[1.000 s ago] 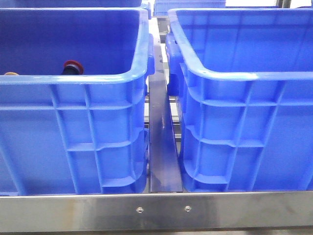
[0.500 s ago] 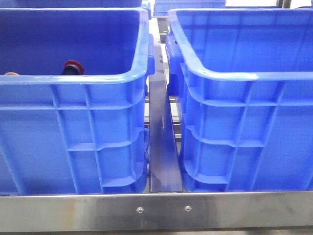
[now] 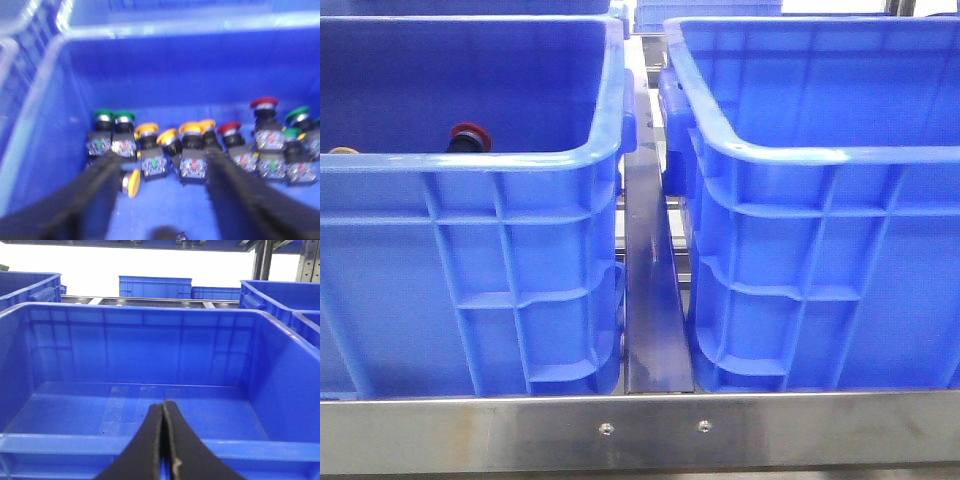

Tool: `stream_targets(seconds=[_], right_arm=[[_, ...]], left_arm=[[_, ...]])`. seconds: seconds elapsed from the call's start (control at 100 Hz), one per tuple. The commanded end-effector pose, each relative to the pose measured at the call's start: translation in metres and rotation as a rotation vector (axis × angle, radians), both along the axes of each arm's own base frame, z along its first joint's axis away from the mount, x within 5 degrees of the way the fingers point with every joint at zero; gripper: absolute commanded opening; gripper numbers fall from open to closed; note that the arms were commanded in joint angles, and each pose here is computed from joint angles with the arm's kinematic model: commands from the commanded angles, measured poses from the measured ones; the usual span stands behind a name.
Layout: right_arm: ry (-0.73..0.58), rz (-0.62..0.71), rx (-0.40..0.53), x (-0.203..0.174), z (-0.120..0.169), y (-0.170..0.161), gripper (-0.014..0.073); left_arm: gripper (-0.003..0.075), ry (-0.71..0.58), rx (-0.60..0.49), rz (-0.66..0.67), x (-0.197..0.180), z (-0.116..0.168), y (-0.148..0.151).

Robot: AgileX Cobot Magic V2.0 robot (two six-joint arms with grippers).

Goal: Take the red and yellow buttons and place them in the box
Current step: 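Lower the left gripper into the button bin toward a yellow-capped button, then grasp the yellow-capped button with the left gripper and lift it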

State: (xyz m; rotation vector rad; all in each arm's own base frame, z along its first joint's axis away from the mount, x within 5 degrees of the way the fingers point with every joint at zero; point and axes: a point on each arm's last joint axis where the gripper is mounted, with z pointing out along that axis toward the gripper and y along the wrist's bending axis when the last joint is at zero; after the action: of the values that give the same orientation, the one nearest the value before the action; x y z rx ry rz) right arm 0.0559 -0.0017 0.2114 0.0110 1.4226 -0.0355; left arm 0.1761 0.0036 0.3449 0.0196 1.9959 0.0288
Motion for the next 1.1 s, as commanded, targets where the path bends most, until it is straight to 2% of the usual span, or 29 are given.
stream_targets(seconds=[0.0, 0.15, 0.33, 0.48, 0.72, 1.09], right_arm=[[-0.102, -0.005, -0.006, -0.003, 0.007, 0.0, -0.0066], [-0.102, -0.005, -0.006, -0.003, 0.007, 0.0, -0.0066], [-0.102, -0.005, -0.006, -0.003, 0.007, 0.0, -0.0066], [-0.102, -0.005, -0.006, -0.003, 0.007, 0.0, -0.0066], [-0.102, -0.005, -0.006, -0.003, 0.007, 0.0, -0.0066], [-0.102, -0.005, -0.006, -0.003, 0.007, 0.0, -0.0066]], left_arm=[[0.0461, 0.004, 0.004, -0.012, 0.023, 0.01, -0.001], [0.0461, 0.163, 0.007, -0.085, 0.059, -0.004, -0.017], [0.046, 0.24, 0.015, -0.148, 0.093, -0.015, -0.035], [0.046, 0.336, 0.042, -0.148, 0.115, -0.033, -0.036], [0.046, 0.417, 0.049, -0.147, 0.138, -0.058, -0.039], [0.0459, 0.446, 0.044, -0.143, 0.163, -0.081, -0.041]])
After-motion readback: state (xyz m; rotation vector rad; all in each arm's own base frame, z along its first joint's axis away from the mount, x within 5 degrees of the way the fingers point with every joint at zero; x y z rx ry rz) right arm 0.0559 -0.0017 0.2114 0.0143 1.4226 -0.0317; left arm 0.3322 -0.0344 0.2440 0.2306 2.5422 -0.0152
